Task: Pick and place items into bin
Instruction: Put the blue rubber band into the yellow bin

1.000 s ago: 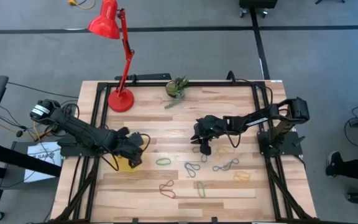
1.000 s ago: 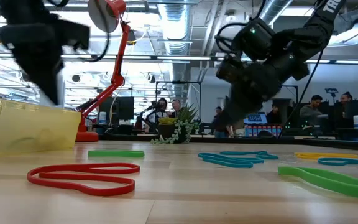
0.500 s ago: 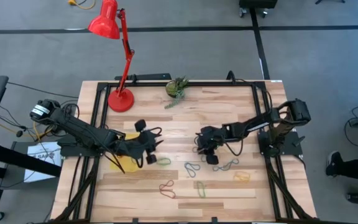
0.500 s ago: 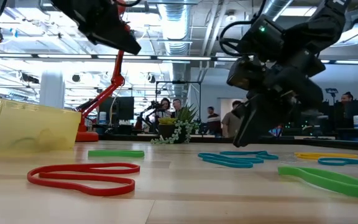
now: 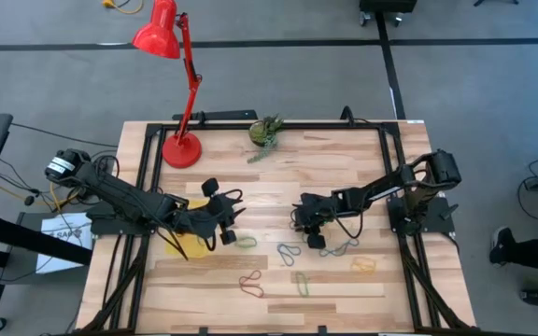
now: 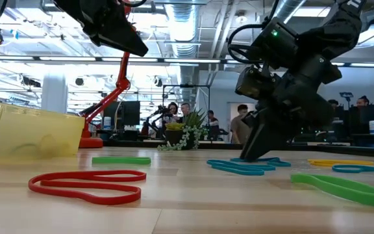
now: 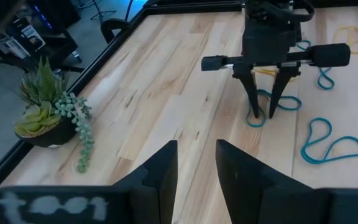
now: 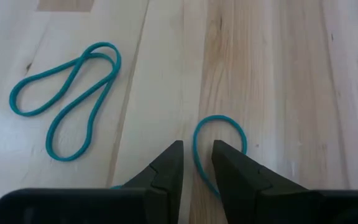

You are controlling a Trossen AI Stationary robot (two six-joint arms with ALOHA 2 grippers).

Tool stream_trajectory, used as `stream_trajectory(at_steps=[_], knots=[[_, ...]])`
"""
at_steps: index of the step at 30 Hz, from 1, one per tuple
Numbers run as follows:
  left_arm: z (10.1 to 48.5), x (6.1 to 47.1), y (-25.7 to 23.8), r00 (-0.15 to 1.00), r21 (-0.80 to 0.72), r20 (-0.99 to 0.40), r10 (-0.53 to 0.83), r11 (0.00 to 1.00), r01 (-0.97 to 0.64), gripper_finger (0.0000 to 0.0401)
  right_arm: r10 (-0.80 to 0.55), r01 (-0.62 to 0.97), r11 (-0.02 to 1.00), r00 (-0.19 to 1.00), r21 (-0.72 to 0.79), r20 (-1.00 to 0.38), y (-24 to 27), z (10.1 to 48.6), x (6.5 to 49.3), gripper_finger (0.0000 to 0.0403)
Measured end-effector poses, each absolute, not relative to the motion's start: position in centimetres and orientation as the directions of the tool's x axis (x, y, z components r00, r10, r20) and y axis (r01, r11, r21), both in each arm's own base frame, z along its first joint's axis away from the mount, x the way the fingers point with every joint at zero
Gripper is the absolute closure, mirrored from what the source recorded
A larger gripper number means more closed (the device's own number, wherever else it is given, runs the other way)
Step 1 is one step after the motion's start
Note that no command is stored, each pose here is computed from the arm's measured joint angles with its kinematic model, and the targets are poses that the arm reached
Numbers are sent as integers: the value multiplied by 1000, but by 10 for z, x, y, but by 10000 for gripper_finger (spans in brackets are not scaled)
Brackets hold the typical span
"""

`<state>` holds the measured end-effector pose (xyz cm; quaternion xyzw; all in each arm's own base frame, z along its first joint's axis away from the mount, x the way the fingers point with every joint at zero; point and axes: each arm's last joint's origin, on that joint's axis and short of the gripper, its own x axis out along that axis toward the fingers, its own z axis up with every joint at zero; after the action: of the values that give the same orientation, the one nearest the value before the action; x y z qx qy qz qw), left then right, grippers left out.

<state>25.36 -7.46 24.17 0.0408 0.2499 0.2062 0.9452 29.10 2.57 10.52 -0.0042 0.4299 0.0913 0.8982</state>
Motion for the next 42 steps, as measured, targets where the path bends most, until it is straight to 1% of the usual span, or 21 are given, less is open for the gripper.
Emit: stream_trajectory(at_steps=[4, 6, 8, 10, 13, 15, 19, 22, 24, 28, 31, 35, 38, 42], knots=[[242, 254, -75, 790, 180, -456, 410, 912, -369, 301, 155, -164, 984, 627, 65, -763, 26, 105, 292, 335], [242, 254, -75, 790, 180, -456, 410, 912, -369, 301, 153, -163, 985, 630, 64, -762, 25, 105, 292, 354], [242, 254, -75, 790, 180, -456, 410, 912, -370, 301, 158, -158, 985, 631, 73, -759, 27, 106, 293, 383], [242, 254, -75, 790, 173, -456, 410, 911, -373, 301, 162, -145, 985, 648, 88, -744, 28, 107, 294, 396], [242, 254, -74, 787, 177, -450, 421, 906, -384, 301, 169, -145, 985, 714, 93, -680, 29, 113, 300, 394], [242, 253, -73, 780, 186, -439, 445, 895, -406, 301, 163, -142, 986, 761, 84, -628, 28, 118, 305, 400], [242, 255, -69, 768, 187, -432, 473, 880, -437, 301, 110, -85, 994, 876, 74, -470, 22, 137, 315, 399], [242, 256, -64, 768, 181, -441, 464, 884, -430, 301, 76, -54, 996, 923, 69, -378, 16, 146, 319, 402], [242, 258, -62, 774, 184, -451, 444, 895, -406, 301, 80, -60, 996, 948, 72, -310, 13, 153, 322, 401], [243, 261, -57, 789, 197, -461, 405, 914, -353, 301, 169, -152, 984, 961, 94, -219, 11, 161, 324, 402], [245, 264, -56, 820, 219, -462, 338, 940, -264, 301, 196, -184, 979, 969, 91, -151, 10, 168, 325, 402], [253, 270, -56, 876, 259, -410, 255, 953, -157, 301, 195, -186, 979, 974, 83, -119, 8, 171, 326, 402], [257, 273, -54, 902, 292, -371, 221, 950, -113, 301, 187, -179, 981, 976, 76, -111, 5, 173, 327, 402], [258, 275, -52, 910, 309, -368, 189, 948, -72, 301, 182, -176, 982, 979, 70, -91, 4, 179, 332, 402]])
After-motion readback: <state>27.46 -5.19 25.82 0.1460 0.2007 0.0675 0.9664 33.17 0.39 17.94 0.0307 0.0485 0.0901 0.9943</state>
